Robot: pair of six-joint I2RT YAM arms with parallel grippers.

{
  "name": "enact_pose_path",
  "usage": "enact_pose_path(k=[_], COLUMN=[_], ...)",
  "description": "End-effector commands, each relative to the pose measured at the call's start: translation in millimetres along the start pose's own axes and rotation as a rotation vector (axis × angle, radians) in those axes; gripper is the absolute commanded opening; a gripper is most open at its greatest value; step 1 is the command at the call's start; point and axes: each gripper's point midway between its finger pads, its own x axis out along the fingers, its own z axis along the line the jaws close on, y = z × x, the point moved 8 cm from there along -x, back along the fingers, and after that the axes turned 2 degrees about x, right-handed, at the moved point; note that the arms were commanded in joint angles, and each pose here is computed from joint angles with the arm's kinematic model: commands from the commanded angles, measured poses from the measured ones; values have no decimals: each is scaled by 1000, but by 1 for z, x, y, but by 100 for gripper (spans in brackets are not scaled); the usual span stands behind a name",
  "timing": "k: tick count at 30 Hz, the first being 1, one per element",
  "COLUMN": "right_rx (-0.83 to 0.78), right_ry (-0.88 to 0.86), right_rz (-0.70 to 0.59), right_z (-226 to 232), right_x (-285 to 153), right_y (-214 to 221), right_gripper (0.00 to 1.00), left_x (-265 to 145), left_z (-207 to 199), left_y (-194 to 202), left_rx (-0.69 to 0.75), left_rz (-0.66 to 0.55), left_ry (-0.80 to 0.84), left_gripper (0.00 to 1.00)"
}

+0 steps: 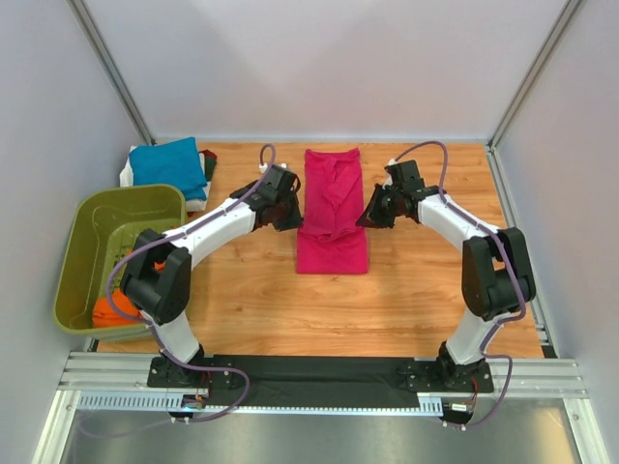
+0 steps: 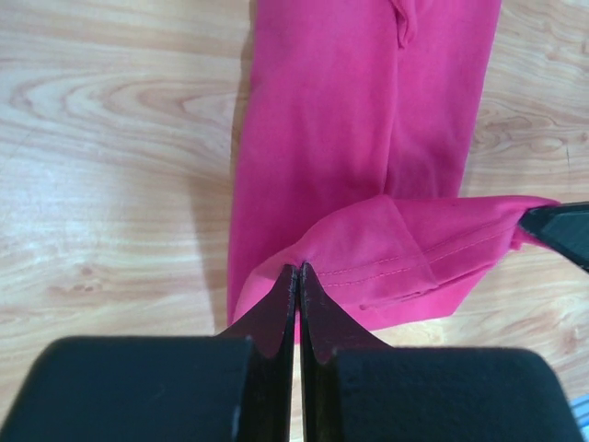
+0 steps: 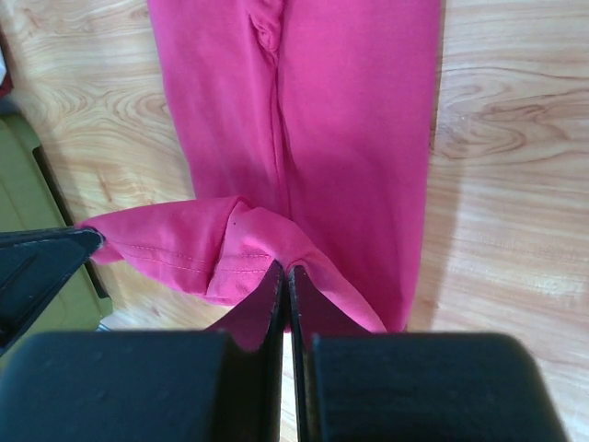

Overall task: Fold and stack the t-shirts
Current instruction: Fold the tshirt

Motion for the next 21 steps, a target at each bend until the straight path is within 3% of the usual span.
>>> enact_pose_path(k=[1, 21], right_rx=[-42, -9], right_ry=[-42, 2], right_rz=[-49, -20], right_z=[8, -16], right_x=[3, 37], right_y=[-19, -34], right_gripper=[0, 0], left_x=[1, 41], left_z=[-12, -6], left_y=[-20, -27], left_rx=[34, 10], left_rz=[-43, -4], left_ry=[45, -2], left_gripper=[0, 0])
